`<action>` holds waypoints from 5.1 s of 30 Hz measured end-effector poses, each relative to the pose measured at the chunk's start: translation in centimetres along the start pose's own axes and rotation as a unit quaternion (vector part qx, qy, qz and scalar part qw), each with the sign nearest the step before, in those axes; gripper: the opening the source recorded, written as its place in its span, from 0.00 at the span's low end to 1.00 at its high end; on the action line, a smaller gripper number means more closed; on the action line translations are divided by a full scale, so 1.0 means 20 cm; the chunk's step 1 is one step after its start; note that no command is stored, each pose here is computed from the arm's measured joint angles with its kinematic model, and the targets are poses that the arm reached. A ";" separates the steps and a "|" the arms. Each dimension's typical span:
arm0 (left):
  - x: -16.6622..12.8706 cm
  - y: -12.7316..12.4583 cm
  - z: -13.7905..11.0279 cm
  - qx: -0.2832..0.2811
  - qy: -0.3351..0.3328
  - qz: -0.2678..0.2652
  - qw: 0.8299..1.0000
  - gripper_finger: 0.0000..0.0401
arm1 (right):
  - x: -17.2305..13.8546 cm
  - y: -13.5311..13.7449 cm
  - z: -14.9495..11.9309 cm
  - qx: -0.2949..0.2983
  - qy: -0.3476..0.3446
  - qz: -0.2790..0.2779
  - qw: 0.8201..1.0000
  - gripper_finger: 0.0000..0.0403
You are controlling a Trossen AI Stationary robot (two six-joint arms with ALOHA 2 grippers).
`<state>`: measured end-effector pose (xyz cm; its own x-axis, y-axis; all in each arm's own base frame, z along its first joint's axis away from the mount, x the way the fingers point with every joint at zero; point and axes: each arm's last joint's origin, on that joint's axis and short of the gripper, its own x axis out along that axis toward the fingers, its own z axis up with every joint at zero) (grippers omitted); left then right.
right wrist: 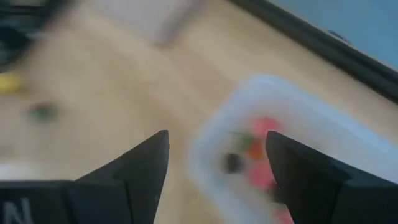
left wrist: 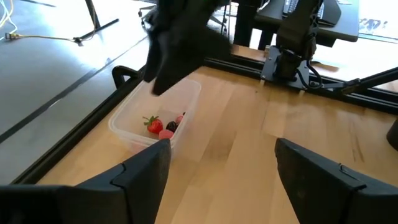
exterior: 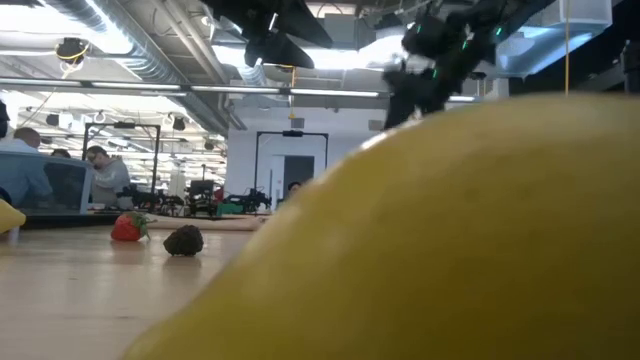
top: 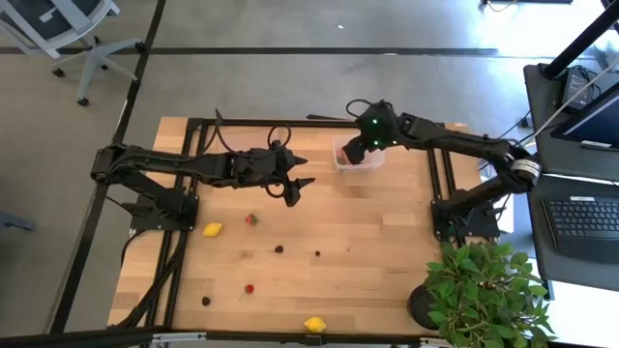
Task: Pick and placing Produce into tupperware
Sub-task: Put the blueberry into the transparent bin
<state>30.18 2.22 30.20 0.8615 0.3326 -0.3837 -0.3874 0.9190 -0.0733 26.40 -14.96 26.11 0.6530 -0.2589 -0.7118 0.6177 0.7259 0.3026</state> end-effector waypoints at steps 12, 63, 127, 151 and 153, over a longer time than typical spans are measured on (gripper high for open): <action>0.00 -0.01 0.02 -0.008 -0.024 -0.019 0.999 0.70 | -0.25 0.48 -0.17 -0.167 -0.038 0.150 0.974 0.66; -0.43 -0.20 -0.01 0.108 0.014 -0.130 0.986 0.69 | 0.47 0.95 -1.40 -0.181 -0.105 0.155 0.965 0.66; -0.43 -0.20 -0.01 0.096 0.016 -0.129 0.987 0.70 | 0.26 0.99 -1.01 -0.110 -0.155 0.078 0.979 0.13; -0.43 -0.20 -0.01 0.095 0.018 -0.126 0.987 0.70 | 0.10 0.10 -0.30 0.139 -0.039 -0.101 0.984 0.13; -0.43 -0.20 -0.01 0.095 0.018 -0.126 0.987 0.70 | 0.10 0.06 -0.29 0.147 -0.024 -0.113 0.982 0.13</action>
<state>24.24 -4.35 33.61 0.9093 0.0836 -0.4077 -0.0908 0.9959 0.0017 25.85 -10.92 21.28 0.5006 -0.4275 -0.7527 0.8442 0.4336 0.3152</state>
